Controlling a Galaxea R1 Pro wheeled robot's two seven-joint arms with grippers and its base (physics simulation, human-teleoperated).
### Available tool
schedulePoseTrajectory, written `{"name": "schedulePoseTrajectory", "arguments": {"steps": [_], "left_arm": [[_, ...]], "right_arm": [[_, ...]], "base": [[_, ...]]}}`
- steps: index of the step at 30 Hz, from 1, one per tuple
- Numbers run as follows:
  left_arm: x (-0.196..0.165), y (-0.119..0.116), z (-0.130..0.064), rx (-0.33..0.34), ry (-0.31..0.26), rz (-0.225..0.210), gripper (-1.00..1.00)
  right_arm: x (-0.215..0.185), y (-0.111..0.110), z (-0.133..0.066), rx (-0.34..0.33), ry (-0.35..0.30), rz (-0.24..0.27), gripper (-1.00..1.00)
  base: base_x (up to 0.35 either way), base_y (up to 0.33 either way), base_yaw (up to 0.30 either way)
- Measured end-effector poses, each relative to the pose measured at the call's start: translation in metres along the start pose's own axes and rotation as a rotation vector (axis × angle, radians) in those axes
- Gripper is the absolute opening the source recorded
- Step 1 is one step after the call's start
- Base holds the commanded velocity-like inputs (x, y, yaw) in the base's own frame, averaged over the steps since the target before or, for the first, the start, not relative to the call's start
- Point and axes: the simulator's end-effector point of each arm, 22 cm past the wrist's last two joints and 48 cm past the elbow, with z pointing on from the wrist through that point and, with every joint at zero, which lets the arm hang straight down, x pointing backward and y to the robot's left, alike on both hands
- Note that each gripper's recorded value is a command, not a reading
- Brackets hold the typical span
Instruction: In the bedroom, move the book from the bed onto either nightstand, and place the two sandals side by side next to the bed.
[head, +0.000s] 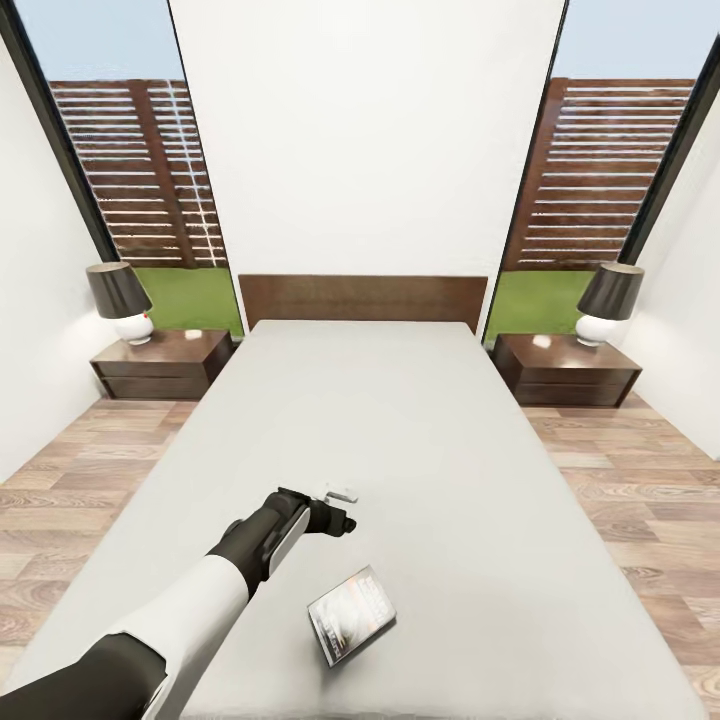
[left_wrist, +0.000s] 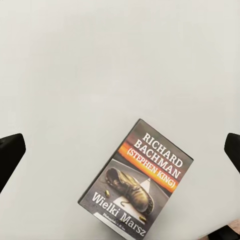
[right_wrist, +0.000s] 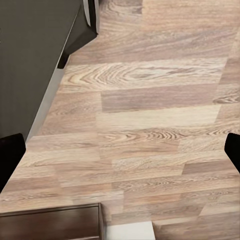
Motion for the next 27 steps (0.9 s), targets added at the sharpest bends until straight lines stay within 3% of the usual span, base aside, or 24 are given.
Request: {"name": "schedulePoseTrajectory", "arguments": {"steps": [27], "left_arm": [[-0.011, -0.006, -0.028, 0.000, 0.001, 0.000, 1.00]], "right_arm": [[0.014, 0.001, -0.028, -0.006, 0.001, 0.000, 1.00]], "base": [[0.000, 0.000, 0.000]]}}
